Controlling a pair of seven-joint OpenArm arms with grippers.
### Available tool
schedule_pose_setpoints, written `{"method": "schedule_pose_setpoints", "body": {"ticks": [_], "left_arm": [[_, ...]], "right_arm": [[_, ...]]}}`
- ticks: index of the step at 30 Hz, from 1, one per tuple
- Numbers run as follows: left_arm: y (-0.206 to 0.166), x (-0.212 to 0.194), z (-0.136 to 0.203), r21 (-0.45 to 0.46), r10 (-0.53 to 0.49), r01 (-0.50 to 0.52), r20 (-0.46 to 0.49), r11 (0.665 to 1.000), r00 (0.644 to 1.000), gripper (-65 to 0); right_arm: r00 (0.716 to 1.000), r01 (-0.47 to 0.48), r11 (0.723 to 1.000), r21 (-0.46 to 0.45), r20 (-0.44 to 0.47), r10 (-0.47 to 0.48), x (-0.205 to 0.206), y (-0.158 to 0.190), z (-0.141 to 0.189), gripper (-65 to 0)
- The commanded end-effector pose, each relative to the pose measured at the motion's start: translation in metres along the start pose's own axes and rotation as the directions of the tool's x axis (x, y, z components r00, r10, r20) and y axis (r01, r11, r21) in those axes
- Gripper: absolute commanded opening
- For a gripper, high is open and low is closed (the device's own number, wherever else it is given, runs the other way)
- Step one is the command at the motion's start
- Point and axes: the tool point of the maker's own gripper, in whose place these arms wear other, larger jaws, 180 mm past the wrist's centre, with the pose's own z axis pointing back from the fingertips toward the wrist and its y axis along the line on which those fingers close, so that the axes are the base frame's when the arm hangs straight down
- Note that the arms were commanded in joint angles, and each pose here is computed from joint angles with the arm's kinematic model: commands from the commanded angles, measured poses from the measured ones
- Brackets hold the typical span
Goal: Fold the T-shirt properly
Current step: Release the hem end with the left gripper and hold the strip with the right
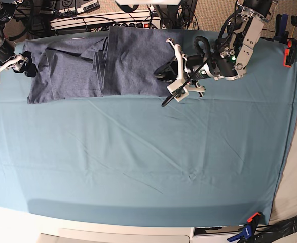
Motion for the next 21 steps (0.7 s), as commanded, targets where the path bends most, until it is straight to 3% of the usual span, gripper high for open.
{"method": "schedule_pose_setpoints", "body": {"ticks": [1,10,21], "left_arm": [[0.0,0.013,0.003,-0.006,-0.013,0.013,0.042,1.0,0.999,-58.8],[0.0,0.013,0.003,-0.006,-0.013,0.013,0.043,1.0,0.999,-58.8],[0.002,0.011,0.003,0.005,-0.023,0.023,0.03,1.0,0.999,-58.8]], "right_arm": [[0.999,-0.032,0.999,0.006,0.04,0.032,0.018,0.001,0.006,-22.9],[0.992,-0.1,0.994,0.049,-0.074,0.103,-0.008,0.022,-0.024,-22.9],[0.988,-0.107,0.993,0.042,-0.109,0.111,-0.012,0.023,-0.027,-22.9]]}}
